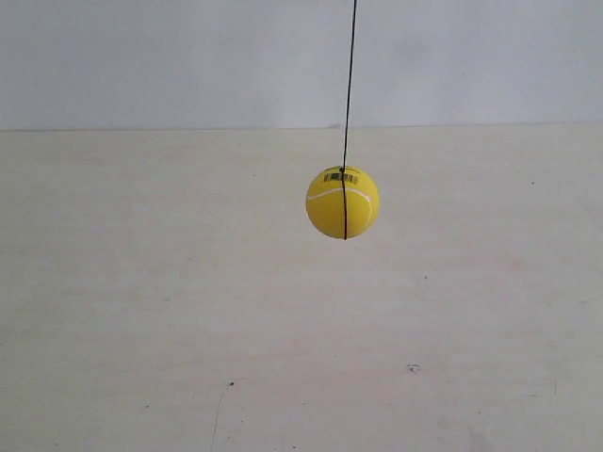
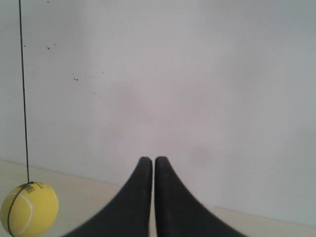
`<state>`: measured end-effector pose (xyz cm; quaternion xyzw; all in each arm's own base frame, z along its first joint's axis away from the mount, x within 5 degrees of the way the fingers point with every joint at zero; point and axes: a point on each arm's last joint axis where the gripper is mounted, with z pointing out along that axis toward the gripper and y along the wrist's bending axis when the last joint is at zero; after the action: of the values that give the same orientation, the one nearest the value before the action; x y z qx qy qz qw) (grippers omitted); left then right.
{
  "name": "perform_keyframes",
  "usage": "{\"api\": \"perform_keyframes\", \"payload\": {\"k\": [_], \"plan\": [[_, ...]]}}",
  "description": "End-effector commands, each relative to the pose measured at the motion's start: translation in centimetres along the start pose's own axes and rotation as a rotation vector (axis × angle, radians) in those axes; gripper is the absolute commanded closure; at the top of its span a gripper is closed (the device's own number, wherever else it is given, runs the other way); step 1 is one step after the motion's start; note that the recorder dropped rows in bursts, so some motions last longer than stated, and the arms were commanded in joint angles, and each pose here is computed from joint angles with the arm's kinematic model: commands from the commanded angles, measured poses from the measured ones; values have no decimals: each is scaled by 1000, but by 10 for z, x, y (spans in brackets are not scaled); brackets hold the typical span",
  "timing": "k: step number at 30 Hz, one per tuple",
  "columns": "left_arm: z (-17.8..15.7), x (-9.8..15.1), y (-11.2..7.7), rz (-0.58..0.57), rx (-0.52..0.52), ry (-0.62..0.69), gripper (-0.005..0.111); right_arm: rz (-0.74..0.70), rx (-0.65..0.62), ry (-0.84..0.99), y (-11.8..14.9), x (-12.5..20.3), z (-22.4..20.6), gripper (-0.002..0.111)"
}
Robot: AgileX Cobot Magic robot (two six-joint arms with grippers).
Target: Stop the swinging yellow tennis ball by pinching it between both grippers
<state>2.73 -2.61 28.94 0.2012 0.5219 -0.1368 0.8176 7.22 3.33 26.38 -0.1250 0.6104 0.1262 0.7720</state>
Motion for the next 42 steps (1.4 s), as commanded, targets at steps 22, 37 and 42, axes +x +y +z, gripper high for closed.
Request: {"api": "perform_keyframes", "payload": {"k": [22, 37, 42], "plan": [[0, 1, 0, -24, -2, 0, 102, 60, 215, -67, -18, 23, -10, 108], [0, 1, 0, -22, 0, 0, 102, 2, 524, 214, -43, 49, -22, 108], [0, 1, 0, -22, 0, 0, 102, 16, 526, 313, -42, 58, -26, 108]]}}
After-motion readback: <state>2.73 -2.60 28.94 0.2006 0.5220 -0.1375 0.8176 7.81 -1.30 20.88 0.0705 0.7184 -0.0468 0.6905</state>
